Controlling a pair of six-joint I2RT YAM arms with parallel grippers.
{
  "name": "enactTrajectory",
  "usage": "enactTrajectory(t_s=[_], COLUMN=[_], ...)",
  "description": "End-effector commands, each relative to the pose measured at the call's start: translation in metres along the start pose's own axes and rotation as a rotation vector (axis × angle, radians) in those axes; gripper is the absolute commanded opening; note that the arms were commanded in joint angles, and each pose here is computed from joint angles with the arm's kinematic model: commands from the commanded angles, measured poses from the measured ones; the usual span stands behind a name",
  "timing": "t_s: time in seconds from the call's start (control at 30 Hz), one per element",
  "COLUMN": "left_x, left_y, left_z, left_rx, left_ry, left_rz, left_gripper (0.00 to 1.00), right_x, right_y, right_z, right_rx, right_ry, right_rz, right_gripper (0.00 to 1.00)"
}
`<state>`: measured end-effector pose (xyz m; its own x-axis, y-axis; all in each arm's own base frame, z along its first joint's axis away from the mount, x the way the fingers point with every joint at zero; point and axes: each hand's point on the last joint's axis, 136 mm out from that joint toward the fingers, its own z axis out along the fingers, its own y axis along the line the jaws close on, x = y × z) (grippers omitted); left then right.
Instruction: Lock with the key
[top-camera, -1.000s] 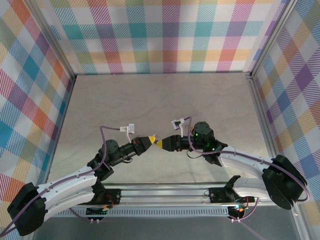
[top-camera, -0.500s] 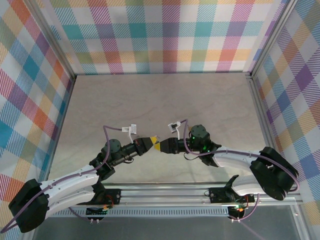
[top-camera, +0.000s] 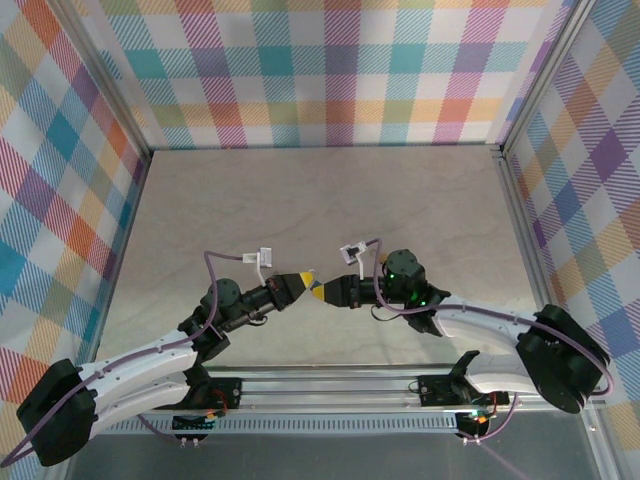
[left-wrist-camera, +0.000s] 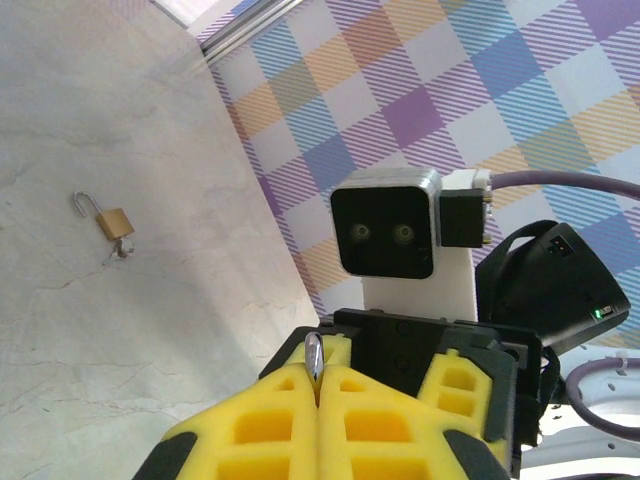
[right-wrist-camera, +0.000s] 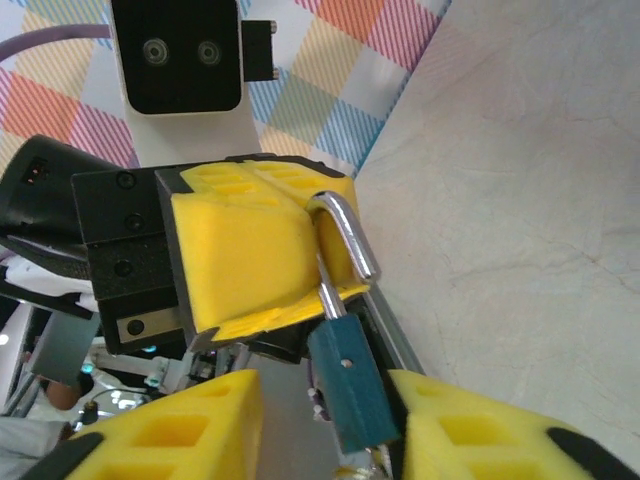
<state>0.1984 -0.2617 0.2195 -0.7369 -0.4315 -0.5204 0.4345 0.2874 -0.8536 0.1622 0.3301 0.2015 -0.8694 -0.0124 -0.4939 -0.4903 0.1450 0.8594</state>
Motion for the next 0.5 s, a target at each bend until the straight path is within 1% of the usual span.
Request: enactTrajectory(t_s=[0.0,0.07,0.17,0.47], left_x=[-0.008,-0.008,-0.007,-0.003], left_y=[-0.019,-0.019,-0.018,-0.022], left_z=[-0.002,-0.003,-0.003,-0.005], left_rx=[0.057,0.058,0.060,0.095], left_ry=[-0.030,-0.029,-0.029,-0.020], left_rz=[0.024,0.026,0.026,0.033], left_gripper=[0.00,0.00,0.00,0.00], right_x=[-0.006,-0.007,-0.008,-0.013], right_y=[0.007,0.009,0.011,0.018], right_z=[-0.004,-0.005,-0.005,-0.005], right_rx=[0.029,0.033,0.031,0.020], right_ry=[-0.013,-0.013,-0.011,-0.025], right_rz=[-0.067,-0.072,-0.074,-0.079], right_gripper=[0.33,0.32,0.27,0.19])
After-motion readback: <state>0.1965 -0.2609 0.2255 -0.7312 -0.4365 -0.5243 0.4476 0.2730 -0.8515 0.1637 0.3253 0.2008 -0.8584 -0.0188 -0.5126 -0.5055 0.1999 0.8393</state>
